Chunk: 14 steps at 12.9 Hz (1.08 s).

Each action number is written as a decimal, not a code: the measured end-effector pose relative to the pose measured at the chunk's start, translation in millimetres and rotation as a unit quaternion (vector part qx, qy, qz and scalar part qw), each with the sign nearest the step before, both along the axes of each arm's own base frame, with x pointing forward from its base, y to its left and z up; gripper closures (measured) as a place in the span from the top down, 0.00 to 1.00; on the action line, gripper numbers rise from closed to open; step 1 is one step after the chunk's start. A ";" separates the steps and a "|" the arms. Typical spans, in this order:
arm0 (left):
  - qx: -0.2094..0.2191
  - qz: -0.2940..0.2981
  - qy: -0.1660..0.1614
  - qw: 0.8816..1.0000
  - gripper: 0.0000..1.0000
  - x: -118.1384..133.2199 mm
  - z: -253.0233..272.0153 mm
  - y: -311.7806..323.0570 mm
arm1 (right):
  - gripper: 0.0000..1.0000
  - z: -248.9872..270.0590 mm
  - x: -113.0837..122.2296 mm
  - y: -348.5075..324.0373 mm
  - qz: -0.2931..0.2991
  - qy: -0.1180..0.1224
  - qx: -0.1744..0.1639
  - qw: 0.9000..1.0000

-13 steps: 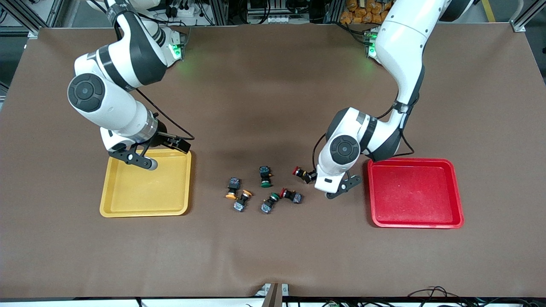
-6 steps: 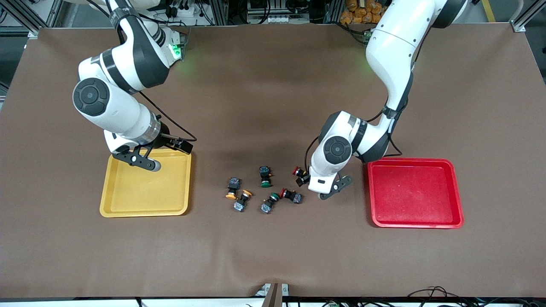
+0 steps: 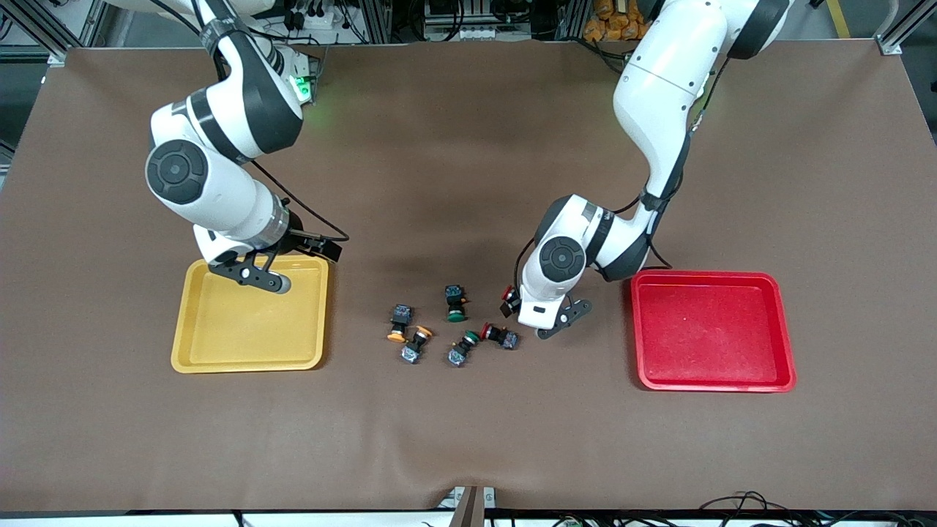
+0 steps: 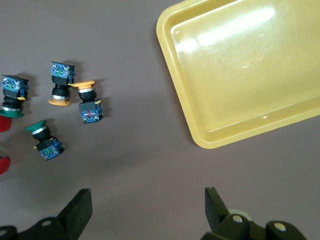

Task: Place red and yellow buttons in trays
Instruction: 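Lower the left gripper onto a red button while the right gripper approaches the buttons, then carry the red button to the red tray while the right gripper grasps a yellow button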

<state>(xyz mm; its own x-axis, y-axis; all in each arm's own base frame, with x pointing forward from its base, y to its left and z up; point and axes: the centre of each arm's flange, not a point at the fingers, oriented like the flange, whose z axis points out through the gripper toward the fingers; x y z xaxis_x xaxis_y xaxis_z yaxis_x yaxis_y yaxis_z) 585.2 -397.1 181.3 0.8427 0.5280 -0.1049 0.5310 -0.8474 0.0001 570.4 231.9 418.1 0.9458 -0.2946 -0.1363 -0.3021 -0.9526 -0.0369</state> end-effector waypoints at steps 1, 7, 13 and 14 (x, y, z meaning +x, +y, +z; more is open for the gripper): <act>0.000 0.000 -0.001 1.000 1.00 0.5 0.5 0.1 | 1.00 -3.0 -0.6 2.5 0.002 0.003 0.000 1.000; -0.001 0.001 -0.002 1.000 0.96 1.9 2.0 0.1 | 1.00 -19.5 -4.8 23.3 0.019 0.009 0.001 1.000; -0.001 0.007 -0.004 1.000 0.33 3.6 3.2 1.0 | 1.00 -42.2 -2.5 79.1 0.035 0.004 0.015 0.999; -0.001 0.011 -0.004 1.000 0.33 4.9 3.8 2.1 | 1.00 -46.6 0.1 83.0 0.033 0.000 0.018 0.999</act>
<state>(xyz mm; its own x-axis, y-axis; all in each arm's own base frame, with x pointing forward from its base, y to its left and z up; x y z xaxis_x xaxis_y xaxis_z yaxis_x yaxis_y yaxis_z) 590.1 -395.0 185.1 0.8316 0.5465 -0.0984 0.5497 -0.8353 0.0061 570.5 314.8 371.5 0.9632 -0.2257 -0.1459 -0.2378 -0.9687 -0.0710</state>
